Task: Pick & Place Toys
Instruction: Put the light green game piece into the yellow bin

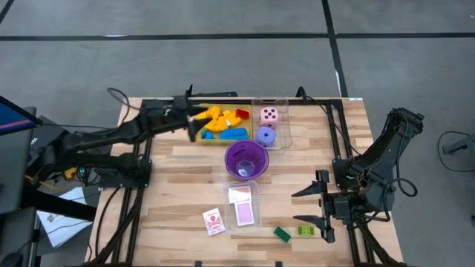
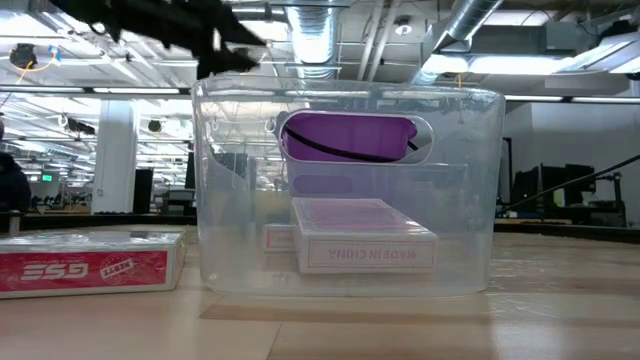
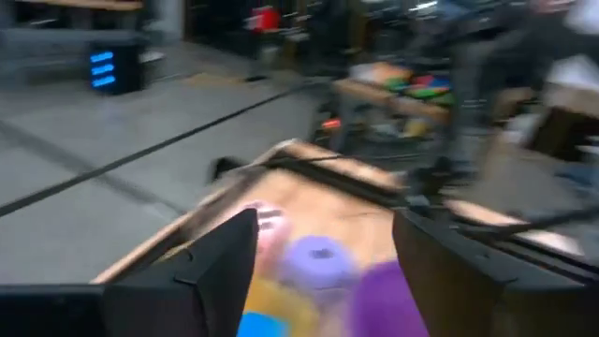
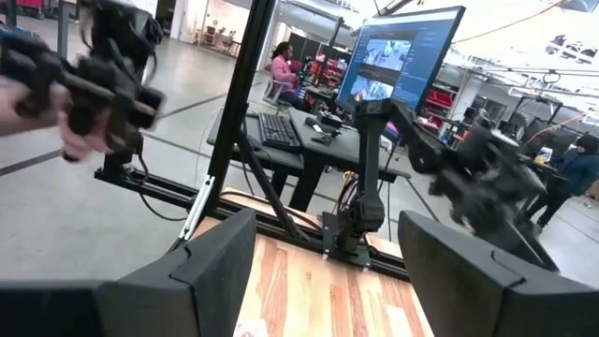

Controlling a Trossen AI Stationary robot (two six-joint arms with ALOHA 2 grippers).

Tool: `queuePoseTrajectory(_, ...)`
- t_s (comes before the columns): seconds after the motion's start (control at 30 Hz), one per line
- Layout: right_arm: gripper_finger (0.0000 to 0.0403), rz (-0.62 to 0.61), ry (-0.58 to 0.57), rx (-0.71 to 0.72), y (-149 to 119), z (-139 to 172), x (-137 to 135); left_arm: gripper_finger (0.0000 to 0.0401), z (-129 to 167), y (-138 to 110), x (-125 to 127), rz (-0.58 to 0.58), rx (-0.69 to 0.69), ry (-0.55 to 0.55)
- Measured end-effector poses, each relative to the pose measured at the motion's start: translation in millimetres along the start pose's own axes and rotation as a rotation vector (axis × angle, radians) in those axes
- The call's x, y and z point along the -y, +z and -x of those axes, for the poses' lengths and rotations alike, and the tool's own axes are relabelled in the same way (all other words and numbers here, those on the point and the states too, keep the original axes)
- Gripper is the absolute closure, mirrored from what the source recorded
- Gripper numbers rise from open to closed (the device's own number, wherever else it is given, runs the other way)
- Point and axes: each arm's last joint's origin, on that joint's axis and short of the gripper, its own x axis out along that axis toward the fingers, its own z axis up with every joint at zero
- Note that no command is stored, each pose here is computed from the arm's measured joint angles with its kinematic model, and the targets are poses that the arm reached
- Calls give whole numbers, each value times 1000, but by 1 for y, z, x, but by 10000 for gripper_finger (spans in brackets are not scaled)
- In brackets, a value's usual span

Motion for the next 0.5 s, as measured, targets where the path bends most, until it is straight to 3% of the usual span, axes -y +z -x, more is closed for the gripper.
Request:
queuePoseTrajectory(0.07,147,0,0,0,0,0,0,141,13,5,16,-7,20,-126)
queuePoseTrajectory(0.3,147,-19,-68,-37,-3,0,2,76,55,2,102,-10,2,-757)
queuePoseTrajectory(0.37,147,-13,-103,-51,-4,0,2,62,70,-3,128,-61,25,-846)
queuePoseTrajectory(0.5,147,-47,-122,-55,-4,0,3,41,97,-18,178,-226,160,-894)
